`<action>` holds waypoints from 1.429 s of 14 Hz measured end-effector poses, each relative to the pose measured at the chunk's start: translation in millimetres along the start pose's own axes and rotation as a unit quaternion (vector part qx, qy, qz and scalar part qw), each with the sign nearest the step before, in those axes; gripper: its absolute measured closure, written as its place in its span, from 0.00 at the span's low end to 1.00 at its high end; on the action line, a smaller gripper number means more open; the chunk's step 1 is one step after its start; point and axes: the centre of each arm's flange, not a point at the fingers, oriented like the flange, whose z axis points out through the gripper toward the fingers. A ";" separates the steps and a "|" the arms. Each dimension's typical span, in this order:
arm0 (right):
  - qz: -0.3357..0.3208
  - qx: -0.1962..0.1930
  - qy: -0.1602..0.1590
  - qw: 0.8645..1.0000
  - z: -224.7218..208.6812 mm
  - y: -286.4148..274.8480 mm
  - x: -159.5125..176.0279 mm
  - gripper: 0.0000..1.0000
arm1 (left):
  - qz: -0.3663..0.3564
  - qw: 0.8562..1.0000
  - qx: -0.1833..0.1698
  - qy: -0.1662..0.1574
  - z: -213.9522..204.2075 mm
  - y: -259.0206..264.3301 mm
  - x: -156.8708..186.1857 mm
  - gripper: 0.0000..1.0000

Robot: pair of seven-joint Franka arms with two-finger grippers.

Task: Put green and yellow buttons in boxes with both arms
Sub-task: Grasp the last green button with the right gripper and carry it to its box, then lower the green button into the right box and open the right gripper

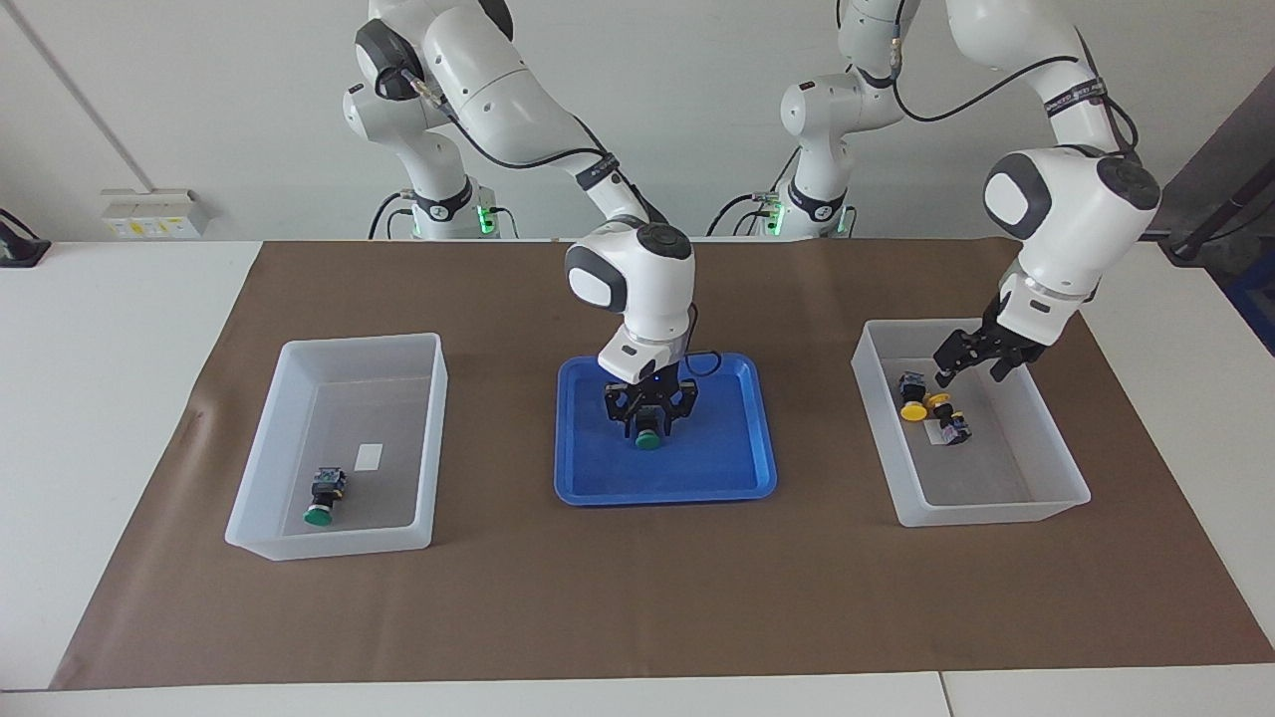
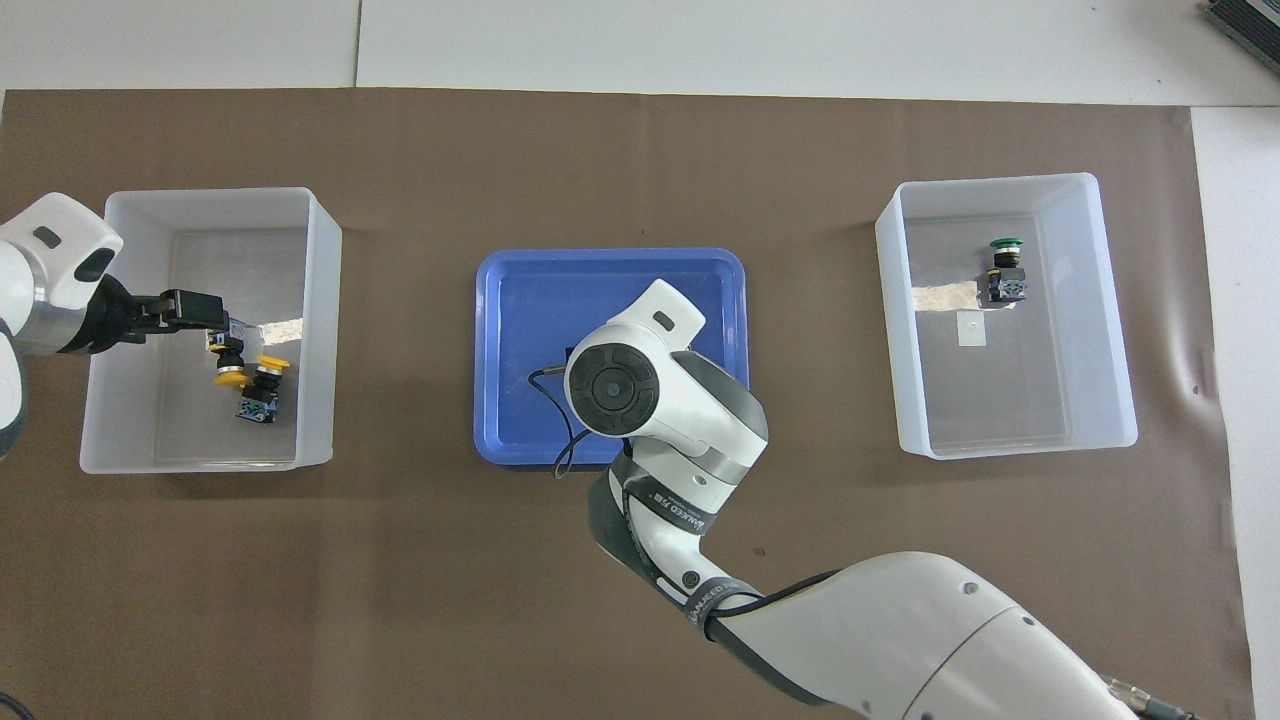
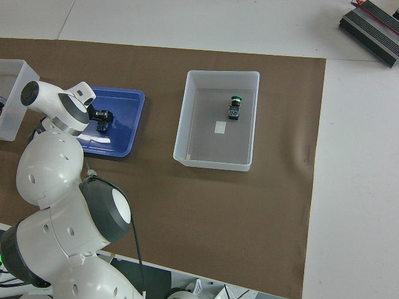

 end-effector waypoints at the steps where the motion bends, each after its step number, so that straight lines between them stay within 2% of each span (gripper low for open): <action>1: 0.000 0.000 0.000 1.000 0.2 0.2 -0.1 0.58 | 0.019 1.000 0.012 -0.008 -15.6 11.5 1.3 0.00; 2: 0.000 0.000 0.000 1.000 -0.2 0.4 0.3 0.65 | 0.042 0.999 0.024 -0.017 -25.2 29.5 -0.7 0.00; 6: 0.022 -0.006 0.011 1.000 -16.2 25.3 20.5 0.67 | 0.112 0.992 0.054 -0.036 -52.7 98.0 -18.5 0.00; 9: 0.050 -0.031 0.019 0.998 -53.8 94.4 59.6 0.67 | 0.111 0.992 0.054 -0.028 -105.3 102.5 -22.0 0.00; 13: 0.053 -0.026 0.009 0.998 -103.5 202.1 97.6 0.67 | 0.099 0.994 0.033 -0.023 -159.2 101.1 -25.3 0.00; 17: 0.012 -0.033 -0.018 0.999 -124.2 294.8 104.6 0.67 | 0.096 0.995 0.031 -0.028 -164.8 98.6 -26.3 0.00; 20: -0.017 -0.009 -0.047 0.999 -119.8 362.8 90.1 0.67 | 0.094 0.995 0.031 -0.030 -163.8 96.5 -26.1 0.00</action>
